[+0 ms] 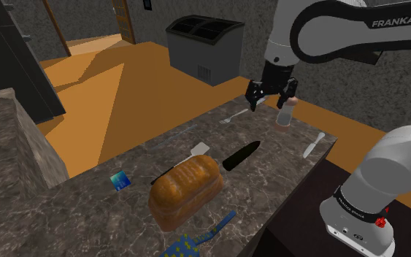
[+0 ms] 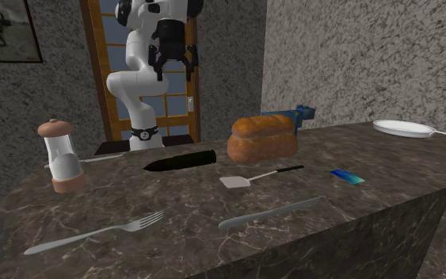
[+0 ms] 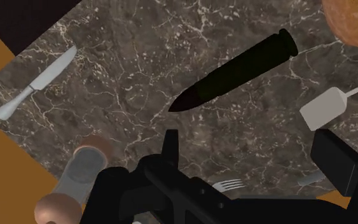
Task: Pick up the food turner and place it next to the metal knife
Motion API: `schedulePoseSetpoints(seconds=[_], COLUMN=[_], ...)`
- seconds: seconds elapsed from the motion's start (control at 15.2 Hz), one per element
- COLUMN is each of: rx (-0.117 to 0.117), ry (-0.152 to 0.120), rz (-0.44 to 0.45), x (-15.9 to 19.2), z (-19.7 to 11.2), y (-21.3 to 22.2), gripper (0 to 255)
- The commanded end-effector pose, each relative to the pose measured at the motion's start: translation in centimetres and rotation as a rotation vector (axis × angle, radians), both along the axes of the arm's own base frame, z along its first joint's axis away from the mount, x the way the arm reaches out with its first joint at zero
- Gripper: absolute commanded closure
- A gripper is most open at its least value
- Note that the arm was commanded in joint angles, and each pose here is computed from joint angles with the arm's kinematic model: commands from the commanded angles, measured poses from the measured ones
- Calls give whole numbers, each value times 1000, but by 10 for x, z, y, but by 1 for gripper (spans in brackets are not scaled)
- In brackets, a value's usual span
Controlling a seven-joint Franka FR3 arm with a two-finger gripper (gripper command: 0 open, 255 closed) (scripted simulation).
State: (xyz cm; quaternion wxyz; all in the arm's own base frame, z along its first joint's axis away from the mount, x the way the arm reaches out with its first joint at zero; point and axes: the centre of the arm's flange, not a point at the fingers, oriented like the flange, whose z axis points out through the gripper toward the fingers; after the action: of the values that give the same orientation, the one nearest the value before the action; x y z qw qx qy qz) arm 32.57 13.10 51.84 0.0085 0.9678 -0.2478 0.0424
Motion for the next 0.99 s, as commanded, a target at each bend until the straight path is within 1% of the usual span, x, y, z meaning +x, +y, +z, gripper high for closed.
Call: schedulePoseSetpoints(seconds=[0.0,0.46,0.92], rx=[10,42,73], ry=[6,27,49], rz=[-74,-315,-555], x=[6,44,95], z=[-15,-73,-130], y=[18,79,130], gripper=[0,0,0])
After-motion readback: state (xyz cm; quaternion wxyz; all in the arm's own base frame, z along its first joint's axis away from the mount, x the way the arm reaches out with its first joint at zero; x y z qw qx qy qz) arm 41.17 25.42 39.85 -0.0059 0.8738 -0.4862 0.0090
